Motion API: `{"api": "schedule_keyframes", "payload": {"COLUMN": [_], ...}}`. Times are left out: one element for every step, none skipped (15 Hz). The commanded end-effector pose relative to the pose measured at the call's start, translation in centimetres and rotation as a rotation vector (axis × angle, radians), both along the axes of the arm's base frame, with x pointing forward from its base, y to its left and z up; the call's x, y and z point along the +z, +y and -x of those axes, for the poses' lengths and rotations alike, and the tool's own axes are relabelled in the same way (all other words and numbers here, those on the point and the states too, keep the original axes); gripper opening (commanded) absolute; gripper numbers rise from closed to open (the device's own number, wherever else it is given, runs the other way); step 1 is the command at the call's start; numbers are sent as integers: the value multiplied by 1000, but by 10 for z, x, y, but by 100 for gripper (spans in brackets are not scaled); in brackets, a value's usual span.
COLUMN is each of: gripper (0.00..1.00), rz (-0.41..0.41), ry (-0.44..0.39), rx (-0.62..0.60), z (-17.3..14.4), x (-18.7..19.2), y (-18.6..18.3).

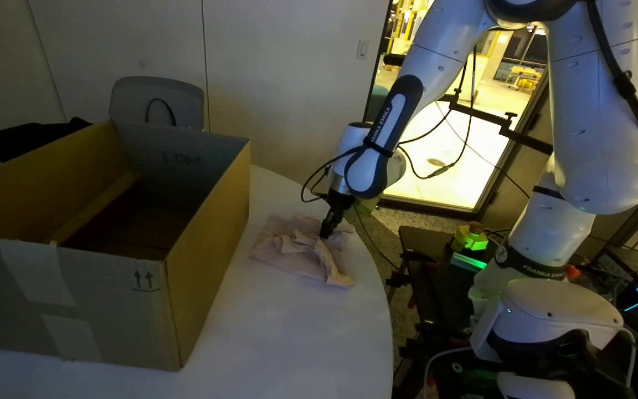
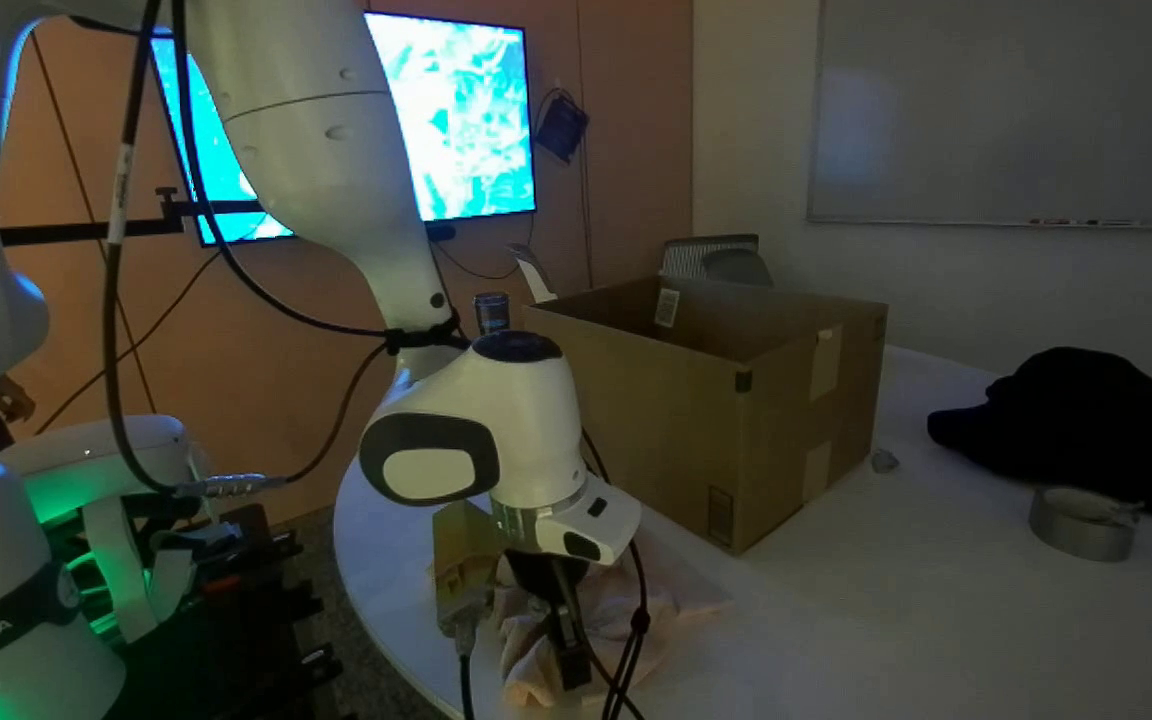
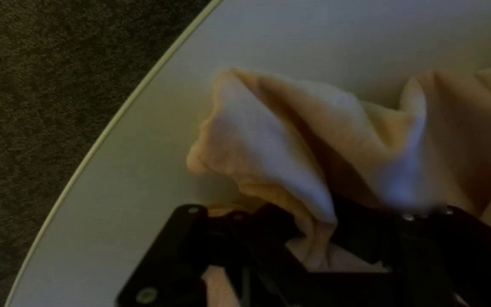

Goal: Pick up the marker, put it on the towel, fold the towel together with the marker and put in the box

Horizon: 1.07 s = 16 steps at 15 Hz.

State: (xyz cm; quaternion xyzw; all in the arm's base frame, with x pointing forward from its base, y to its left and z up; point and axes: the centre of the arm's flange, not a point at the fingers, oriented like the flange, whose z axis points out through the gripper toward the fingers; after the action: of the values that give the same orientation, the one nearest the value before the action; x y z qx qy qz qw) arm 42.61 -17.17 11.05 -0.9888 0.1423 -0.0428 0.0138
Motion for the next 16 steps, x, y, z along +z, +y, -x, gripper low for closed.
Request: {"api": "schedule_keyframes", "payload": {"gripper": [3,3,3,3,3,3,3,3,3,3,3,3,3,3,3,3], "rz": [-4,2,10,13,24,33,40,46,47,48,43,42,39,33,39,32], "ry": [-36,-44,-55,-67,-80,-93,-110,-125,-138,-155,-170,-185,-196,-197,-193,-180], "rx": [61,70,81,94,111,126,151,177,202,237,270,313,353,393,422,464], "z": [15,19,22,25,27,28,30,29,28,27,25,22,18,12,6,2], "x": [36,45,54,64,74,84,92,101,109,116,124,129,133,130,129,122], "y": [14,19,24,30,39,46,58,69,81,96,110,130,151,177,198,221]}}
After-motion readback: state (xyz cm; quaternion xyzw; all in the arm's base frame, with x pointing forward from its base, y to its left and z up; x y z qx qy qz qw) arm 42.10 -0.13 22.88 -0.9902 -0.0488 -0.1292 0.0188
